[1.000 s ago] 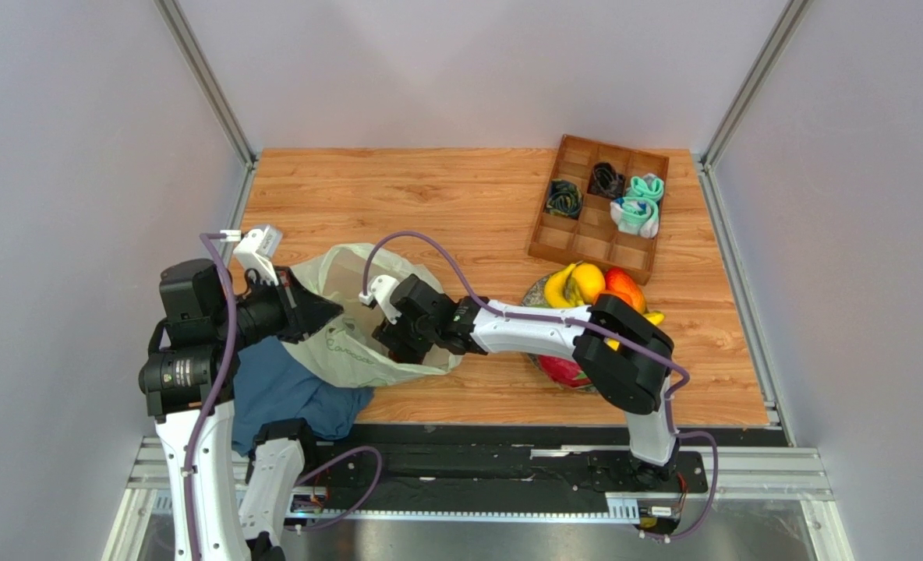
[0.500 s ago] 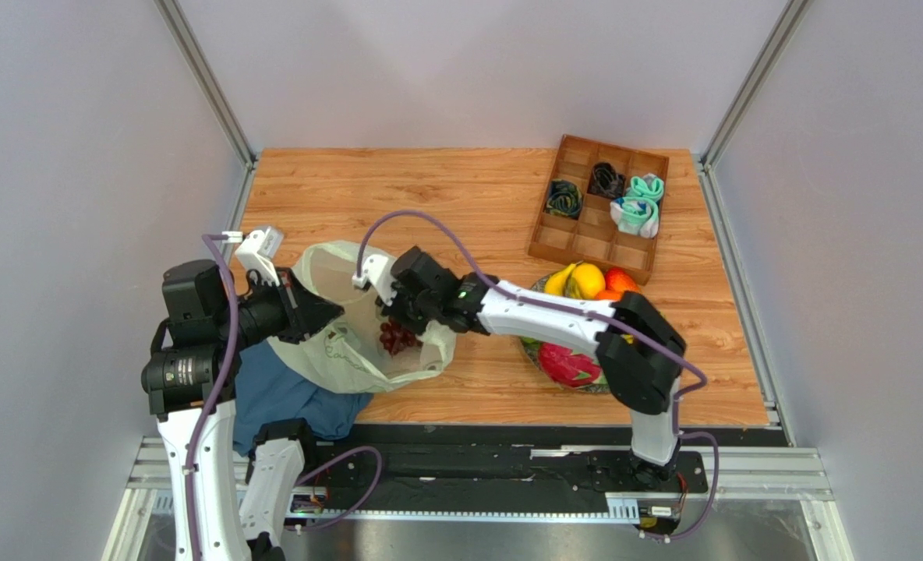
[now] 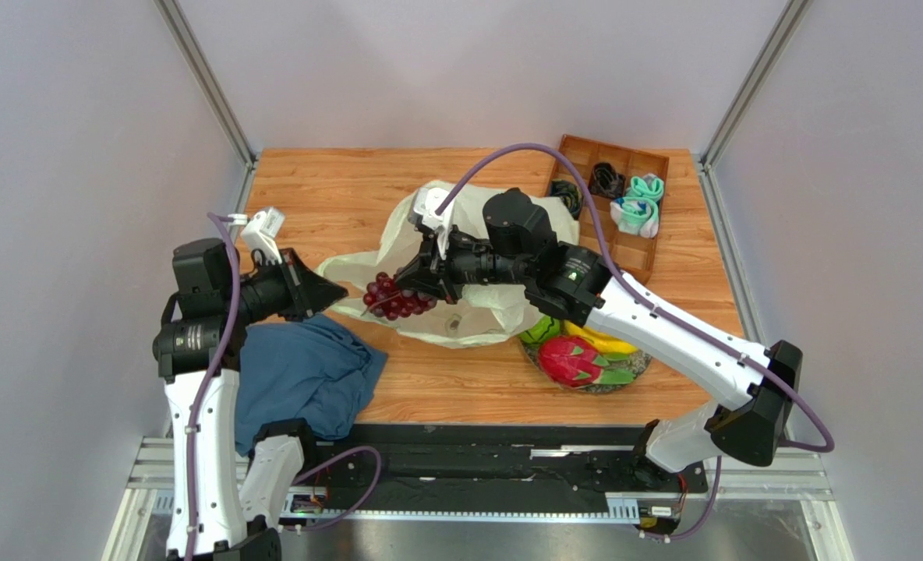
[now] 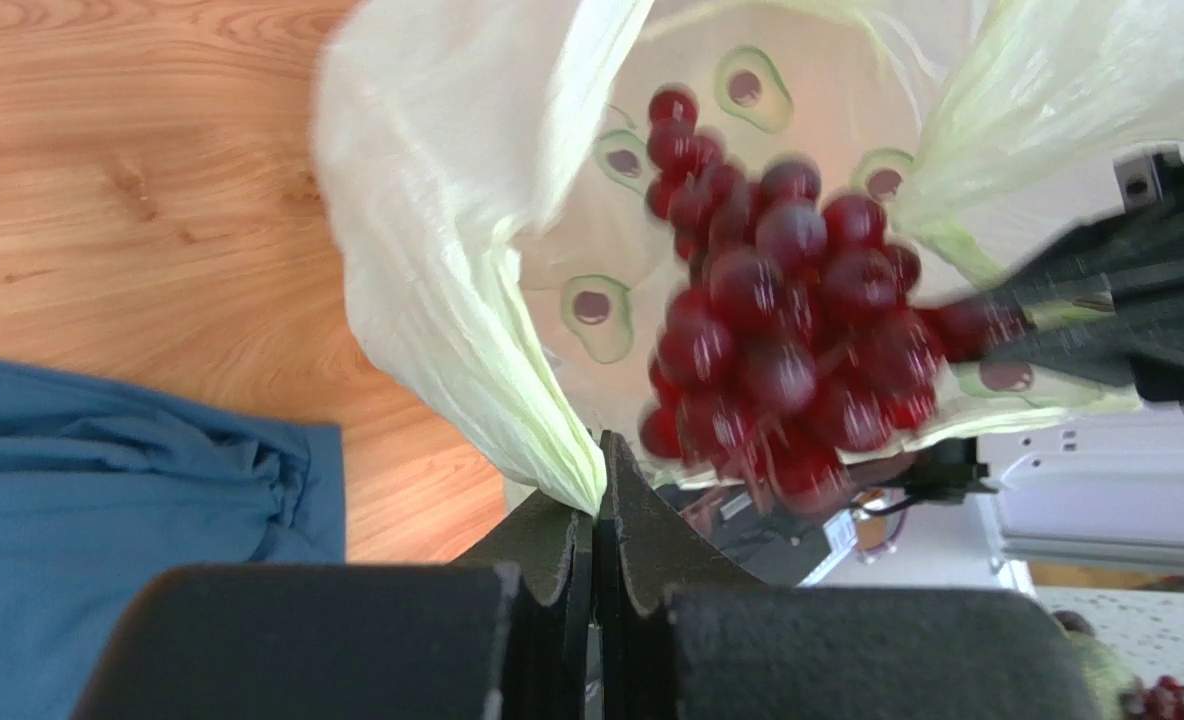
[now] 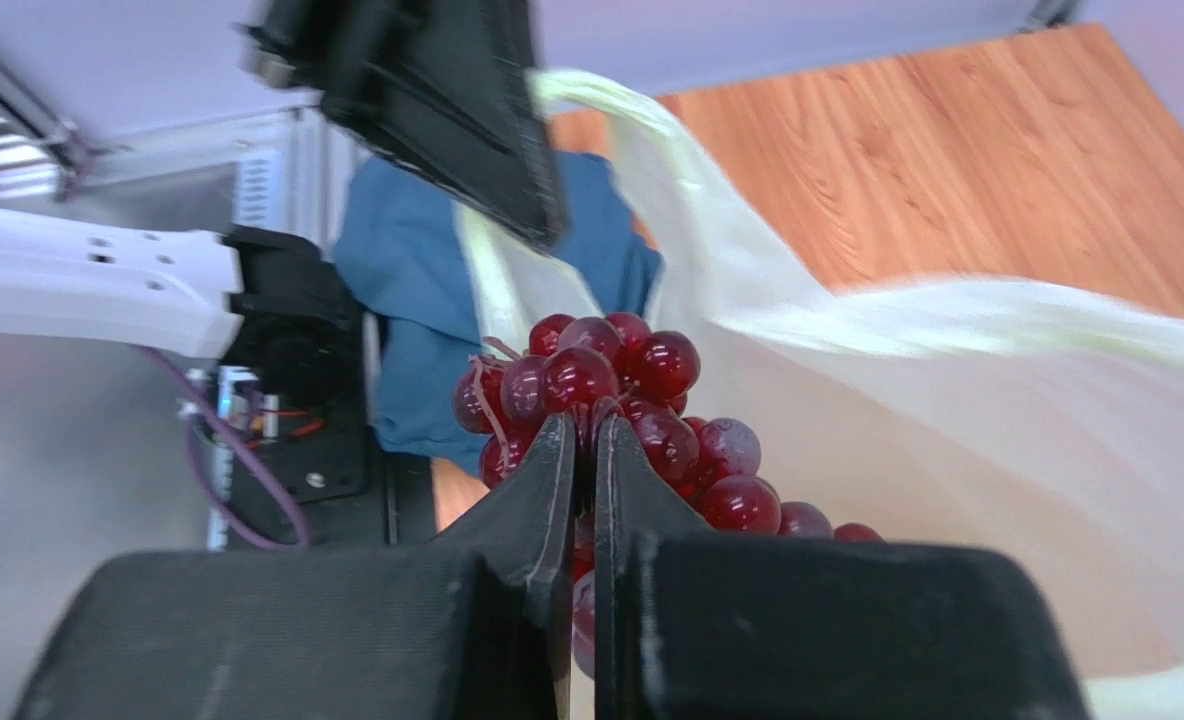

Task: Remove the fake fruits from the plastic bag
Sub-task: Place the fake fruit on the plate.

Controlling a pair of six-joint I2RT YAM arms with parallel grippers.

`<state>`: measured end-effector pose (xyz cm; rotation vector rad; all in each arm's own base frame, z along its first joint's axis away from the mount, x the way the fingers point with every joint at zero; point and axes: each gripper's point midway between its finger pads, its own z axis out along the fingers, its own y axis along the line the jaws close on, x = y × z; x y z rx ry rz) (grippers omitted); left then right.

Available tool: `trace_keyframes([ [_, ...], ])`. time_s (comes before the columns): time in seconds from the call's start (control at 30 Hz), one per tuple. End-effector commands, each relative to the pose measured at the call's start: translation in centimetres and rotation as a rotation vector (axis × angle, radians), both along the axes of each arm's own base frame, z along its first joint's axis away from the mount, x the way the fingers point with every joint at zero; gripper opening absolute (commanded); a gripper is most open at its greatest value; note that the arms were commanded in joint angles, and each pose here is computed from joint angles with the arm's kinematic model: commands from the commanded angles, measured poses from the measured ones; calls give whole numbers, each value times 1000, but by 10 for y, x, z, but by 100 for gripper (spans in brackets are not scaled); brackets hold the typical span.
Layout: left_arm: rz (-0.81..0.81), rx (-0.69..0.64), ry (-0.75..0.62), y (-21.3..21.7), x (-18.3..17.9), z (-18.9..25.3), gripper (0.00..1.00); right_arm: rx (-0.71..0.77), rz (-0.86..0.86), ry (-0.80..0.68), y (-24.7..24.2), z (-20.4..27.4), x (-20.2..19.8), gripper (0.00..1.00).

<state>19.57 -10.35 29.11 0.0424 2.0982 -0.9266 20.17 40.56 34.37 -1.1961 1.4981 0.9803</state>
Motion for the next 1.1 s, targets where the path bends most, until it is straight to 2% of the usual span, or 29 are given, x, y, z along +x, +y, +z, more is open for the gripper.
trace_keyframes([
  [0.0,-27,-76,-9,-4,24,5,0,174,95,9,17,62,-15,0],
  [0.23,-29,-115,-22,-1,66,19,0,341,130,-15,18,145,-16,0],
  [0.33,-32,-115,-67,2,83,39,0,368,141,-35,25,158,-12,0],
  [0.4,7,-67,-69,10,94,42,0,381,125,-45,26,167,-2,0],
  [0.43,24,-38,-112,14,97,58,0,416,120,-76,20,188,-2,0],
  [0.5,70,10,-135,24,105,67,0,425,85,-94,9,198,11,0],
  [0.63,95,32,-276,29,109,114,0,428,-13,-199,-35,221,26,0],
  [0.67,98,34,-308,29,110,122,0,382,-65,-182,-47,204,41,0],
  [0.73,108,36,-333,30,110,128,0,349,-121,-210,-79,200,40,0],
  [0.8,115,33,-336,31,111,128,0,253,-206,-219,-106,167,59,0],
  [0.83,118,21,-310,31,112,119,0,238,-231,-229,-126,165,49,0],
  [0.87,120,18,-312,31,113,117,0,195,-275,-258,-143,153,58,0],
  [0.93,99,11,-296,28,110,102,0,83,-334,-214,-164,107,63,0],
  [1.07,123,28,-294,30,105,82,0,-58,-487,-216,-224,61,63,0],
])
